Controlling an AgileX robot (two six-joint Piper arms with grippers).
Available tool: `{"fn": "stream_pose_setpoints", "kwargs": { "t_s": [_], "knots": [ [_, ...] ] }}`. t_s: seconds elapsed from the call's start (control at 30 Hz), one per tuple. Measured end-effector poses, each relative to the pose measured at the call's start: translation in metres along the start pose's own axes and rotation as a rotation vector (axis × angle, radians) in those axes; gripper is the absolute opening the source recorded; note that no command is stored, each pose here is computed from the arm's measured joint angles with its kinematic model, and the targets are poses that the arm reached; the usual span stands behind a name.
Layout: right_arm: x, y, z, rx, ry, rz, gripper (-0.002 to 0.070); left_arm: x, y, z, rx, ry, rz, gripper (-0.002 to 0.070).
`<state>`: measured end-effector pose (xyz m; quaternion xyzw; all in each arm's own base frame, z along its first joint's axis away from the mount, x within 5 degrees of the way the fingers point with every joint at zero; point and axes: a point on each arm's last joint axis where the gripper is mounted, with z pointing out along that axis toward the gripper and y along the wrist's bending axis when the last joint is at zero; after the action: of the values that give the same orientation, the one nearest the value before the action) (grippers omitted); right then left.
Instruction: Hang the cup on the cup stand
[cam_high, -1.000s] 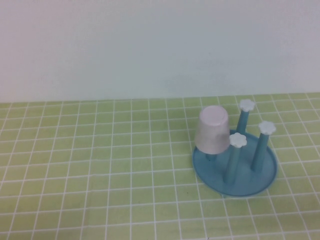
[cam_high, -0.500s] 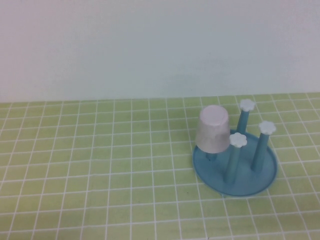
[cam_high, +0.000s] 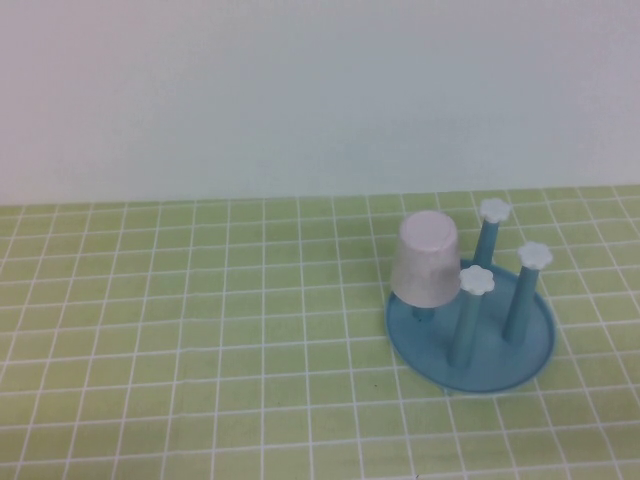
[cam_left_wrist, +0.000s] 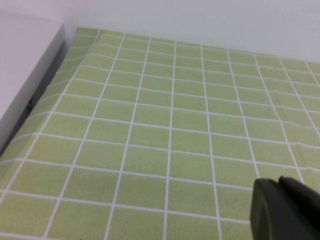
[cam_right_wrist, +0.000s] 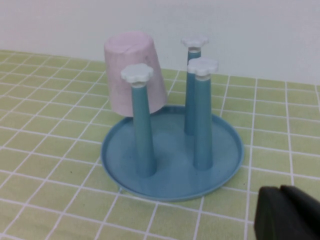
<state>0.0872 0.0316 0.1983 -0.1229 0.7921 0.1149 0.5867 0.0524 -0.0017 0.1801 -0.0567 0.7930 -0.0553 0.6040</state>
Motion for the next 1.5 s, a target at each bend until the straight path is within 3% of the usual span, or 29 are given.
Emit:
{"fn": "stream_pose_setpoints", "kwargs": {
  "t_s": [0.27, 0.43, 0.63, 0.8, 1.07, 1.3, 1.5],
  "knots": [
    [-0.001, 0.0, -0.002, 0.002, -0.022, 0.0, -0.0001, 0.0, 0.0, 0.0, 0.0, 0.0, 0.009, -0.0001],
    [-0.003, -0.008, -0.006, 0.086, -0.048, 0.002, -0.0001, 0.0, 0.0, 0.0, 0.0, 0.0, 0.009, -0.0001],
    [-0.008, -0.008, -0.016, 0.093, -0.143, 0.003, -0.0001, 0.0, 0.0, 0.0, 0.0, 0.0, 0.009, -0.0001],
    [-0.014, -0.004, -0.029, 0.082, -0.268, -0.166, -0.0001, 0.0, 0.0, 0.0, 0.0, 0.0, 0.009, -0.0001],
    [-0.004, -0.008, -0.034, 0.196, -0.198, -0.066, -0.0001, 0.0, 0.0, 0.0, 0.0, 0.0, 0.011, -0.0001],
    [0.024, -0.019, -0.033, 0.341, -0.064, 0.157, -0.0001, 0.0, 0.0, 0.0, 0.0, 0.0, 0.011, -0.0001],
    [0.036, -0.021, -0.034, 0.378, -0.031, 0.149, -0.0001, 0.0, 0.0, 0.0, 0.0, 0.0, 0.011, -0.0001]
  ]
}}
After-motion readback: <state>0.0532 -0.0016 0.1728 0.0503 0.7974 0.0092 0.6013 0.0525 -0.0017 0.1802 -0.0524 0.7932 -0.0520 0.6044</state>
